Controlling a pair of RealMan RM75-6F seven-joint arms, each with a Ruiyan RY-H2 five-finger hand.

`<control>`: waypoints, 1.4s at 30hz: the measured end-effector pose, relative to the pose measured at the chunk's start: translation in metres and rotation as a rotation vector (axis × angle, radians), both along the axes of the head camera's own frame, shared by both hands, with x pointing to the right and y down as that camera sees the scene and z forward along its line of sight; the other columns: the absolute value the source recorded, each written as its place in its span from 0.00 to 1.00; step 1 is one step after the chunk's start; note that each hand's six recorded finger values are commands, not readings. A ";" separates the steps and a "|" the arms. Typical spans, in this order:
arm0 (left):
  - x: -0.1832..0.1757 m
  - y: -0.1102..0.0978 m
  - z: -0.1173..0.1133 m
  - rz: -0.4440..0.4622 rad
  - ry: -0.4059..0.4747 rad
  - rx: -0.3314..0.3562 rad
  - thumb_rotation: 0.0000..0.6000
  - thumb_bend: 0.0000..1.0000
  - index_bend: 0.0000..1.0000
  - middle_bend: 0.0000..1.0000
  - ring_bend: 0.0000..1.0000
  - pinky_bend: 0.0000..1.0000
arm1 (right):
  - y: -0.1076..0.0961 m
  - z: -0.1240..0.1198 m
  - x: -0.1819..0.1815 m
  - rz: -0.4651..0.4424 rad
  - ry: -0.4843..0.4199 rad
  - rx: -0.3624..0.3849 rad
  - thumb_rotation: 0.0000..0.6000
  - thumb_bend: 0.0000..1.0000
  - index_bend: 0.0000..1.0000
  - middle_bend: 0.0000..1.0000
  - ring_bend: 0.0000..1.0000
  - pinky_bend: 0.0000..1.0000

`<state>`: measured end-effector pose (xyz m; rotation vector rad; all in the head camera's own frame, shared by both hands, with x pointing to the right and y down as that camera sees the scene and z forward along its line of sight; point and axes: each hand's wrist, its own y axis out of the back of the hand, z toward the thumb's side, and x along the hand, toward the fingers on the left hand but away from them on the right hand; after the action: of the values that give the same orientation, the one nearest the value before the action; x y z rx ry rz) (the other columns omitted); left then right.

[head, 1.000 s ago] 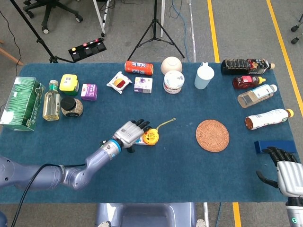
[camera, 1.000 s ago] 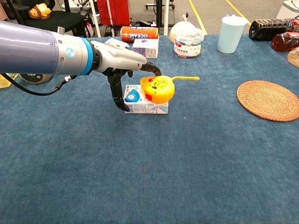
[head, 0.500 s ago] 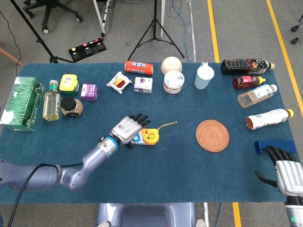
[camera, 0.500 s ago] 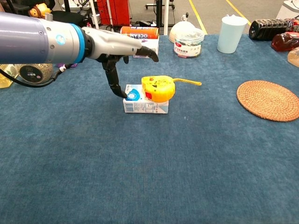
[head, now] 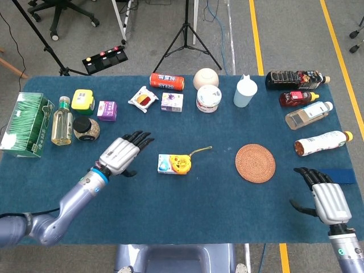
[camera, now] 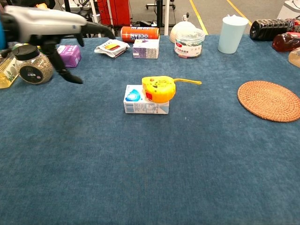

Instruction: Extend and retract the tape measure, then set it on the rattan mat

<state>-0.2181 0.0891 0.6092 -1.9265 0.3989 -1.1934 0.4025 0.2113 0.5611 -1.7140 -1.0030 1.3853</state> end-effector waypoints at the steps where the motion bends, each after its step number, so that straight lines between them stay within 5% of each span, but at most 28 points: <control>1: -0.009 0.003 -0.004 -0.008 -0.003 0.005 1.00 0.17 0.05 0.05 0.00 0.20 | -0.002 0.002 -0.004 -0.010 -0.011 -0.007 0.86 0.24 0.10 0.20 0.21 0.25; 10: -0.052 0.014 -0.031 -0.052 -0.008 0.056 1.00 0.17 0.06 0.05 0.00 0.20 | -0.030 0.026 -0.063 -0.142 -0.123 -0.092 0.87 0.21 0.07 0.16 0.18 0.25; 22: -0.062 0.004 -0.044 -0.067 -0.004 0.084 1.00 0.17 0.06 0.05 0.00 0.20 | -0.056 0.071 -0.171 -0.317 -0.281 -0.240 0.87 0.20 0.07 0.14 0.16 0.24; 34: -0.062 0.000 -0.037 -0.073 0.005 0.067 1.00 0.17 0.06 0.05 0.00 0.20 | -0.090 0.093 -0.212 -0.299 -0.300 -0.256 0.86 0.20 0.00 0.04 0.10 0.18; 42: -0.063 0.001 -0.034 -0.074 0.006 0.057 1.00 0.17 0.06 0.05 0.00 0.20 | -0.097 0.098 -0.226 -0.283 -0.287 -0.275 0.68 0.20 0.00 0.00 0.05 0.13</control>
<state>-0.2808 0.0899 0.5752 -1.8813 0.5059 -1.2109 0.1768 0.1142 0.6586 -2.2109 -0.7014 1.1548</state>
